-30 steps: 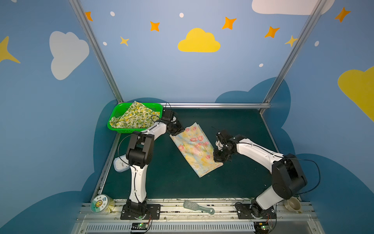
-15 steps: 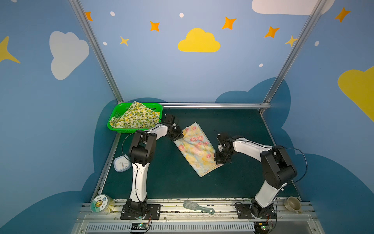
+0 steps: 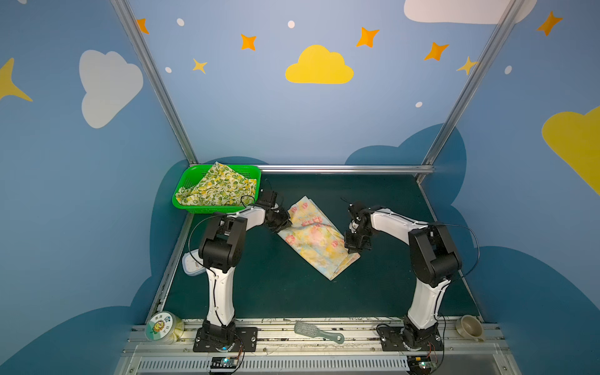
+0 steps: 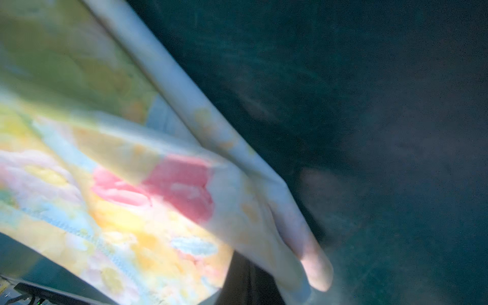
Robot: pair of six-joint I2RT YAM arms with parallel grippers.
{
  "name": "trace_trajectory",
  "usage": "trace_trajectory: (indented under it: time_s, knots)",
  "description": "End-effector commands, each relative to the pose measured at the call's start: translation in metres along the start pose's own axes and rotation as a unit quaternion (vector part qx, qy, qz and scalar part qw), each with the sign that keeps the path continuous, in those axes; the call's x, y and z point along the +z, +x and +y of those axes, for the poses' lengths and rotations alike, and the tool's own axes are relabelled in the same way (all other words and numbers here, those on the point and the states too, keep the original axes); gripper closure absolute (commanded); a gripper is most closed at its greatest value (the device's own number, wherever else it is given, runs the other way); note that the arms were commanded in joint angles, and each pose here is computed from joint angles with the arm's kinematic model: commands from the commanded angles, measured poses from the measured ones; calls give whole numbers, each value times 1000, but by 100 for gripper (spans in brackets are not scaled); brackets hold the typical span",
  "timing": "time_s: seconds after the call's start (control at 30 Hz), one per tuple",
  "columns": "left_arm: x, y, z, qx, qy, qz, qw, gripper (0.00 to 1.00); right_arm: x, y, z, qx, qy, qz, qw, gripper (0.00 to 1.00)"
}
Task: Fold and stack skirts
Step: Rotate the skirt at the center of the table.
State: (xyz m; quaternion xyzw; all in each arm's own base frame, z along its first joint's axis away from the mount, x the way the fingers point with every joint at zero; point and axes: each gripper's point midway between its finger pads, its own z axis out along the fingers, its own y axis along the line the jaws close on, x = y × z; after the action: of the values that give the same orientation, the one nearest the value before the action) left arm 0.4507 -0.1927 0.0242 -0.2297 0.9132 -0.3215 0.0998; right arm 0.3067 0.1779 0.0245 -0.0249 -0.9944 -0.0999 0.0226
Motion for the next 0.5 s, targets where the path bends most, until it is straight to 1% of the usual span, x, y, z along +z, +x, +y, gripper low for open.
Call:
trace_trajectory:
  time_s: [0.0,0.13,0.23,0.37,0.47]
  knots:
    - [-4,9,13,-19,-17,3,1000,89,4,-10,-19,-4,35,-10,999,100]
    - [-11,12,11,-21,-12,-3,1000,89,-4,-8,-17,-7,26,-15,1000,100]
    - [-20,9,2,-11,-5,-11,1000,89,-18,1,-11,-8,5,-20,1000,100]
    - [-31,-5,-11,6,-2,-26,1000,88,-42,21,-5,-3,-27,-38,999,100]
    - [-36,-17,-18,12,2,-37,999,88,-52,36,-6,6,-40,-49,998,100]
